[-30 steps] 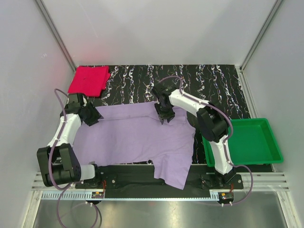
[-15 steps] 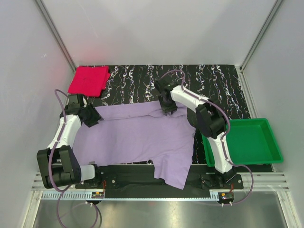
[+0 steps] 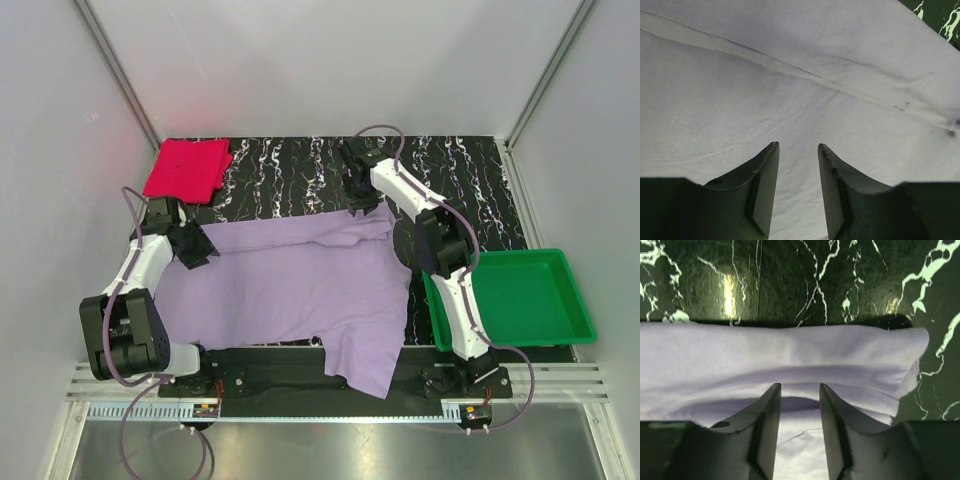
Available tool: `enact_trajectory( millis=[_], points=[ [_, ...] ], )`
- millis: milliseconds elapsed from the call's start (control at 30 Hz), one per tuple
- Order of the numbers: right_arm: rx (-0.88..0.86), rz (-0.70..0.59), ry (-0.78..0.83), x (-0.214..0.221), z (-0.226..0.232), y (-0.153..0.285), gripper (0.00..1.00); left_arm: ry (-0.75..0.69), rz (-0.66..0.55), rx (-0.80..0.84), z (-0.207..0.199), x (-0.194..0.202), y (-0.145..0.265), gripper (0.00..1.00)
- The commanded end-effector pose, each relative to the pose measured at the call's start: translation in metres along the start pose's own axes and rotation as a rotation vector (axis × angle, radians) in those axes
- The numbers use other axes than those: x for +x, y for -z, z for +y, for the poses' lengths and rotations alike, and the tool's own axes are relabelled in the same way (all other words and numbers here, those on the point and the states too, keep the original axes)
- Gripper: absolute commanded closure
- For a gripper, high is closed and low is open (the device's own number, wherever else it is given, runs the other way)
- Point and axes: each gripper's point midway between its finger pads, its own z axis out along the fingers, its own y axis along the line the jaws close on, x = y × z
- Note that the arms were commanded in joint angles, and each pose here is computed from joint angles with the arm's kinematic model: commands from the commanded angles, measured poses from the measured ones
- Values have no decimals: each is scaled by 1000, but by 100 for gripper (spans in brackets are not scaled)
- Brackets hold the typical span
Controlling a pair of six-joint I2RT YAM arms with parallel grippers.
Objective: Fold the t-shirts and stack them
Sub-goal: Fold the tshirt
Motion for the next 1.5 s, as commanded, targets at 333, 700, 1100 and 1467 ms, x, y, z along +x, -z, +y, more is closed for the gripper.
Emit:
enact_trajectory(
  millis=[333, 700, 1100, 1467],
  points=[
    [-160, 28, 122, 60, 57, 84, 59, -32, -45, 48, -16, -17, 9, 58],
    [-174, 82, 68, 92, 63, 35, 86, -35, -17, 49, -13, -8, 9, 58],
    [-97, 37, 75, 48, 59, 3, 84, -44, -14, 53, -13, -6, 8, 58],
    [-82, -33, 42, -18, 41, -13, 77, -49, -1, 52, -12, -4, 5, 58]
  ],
)
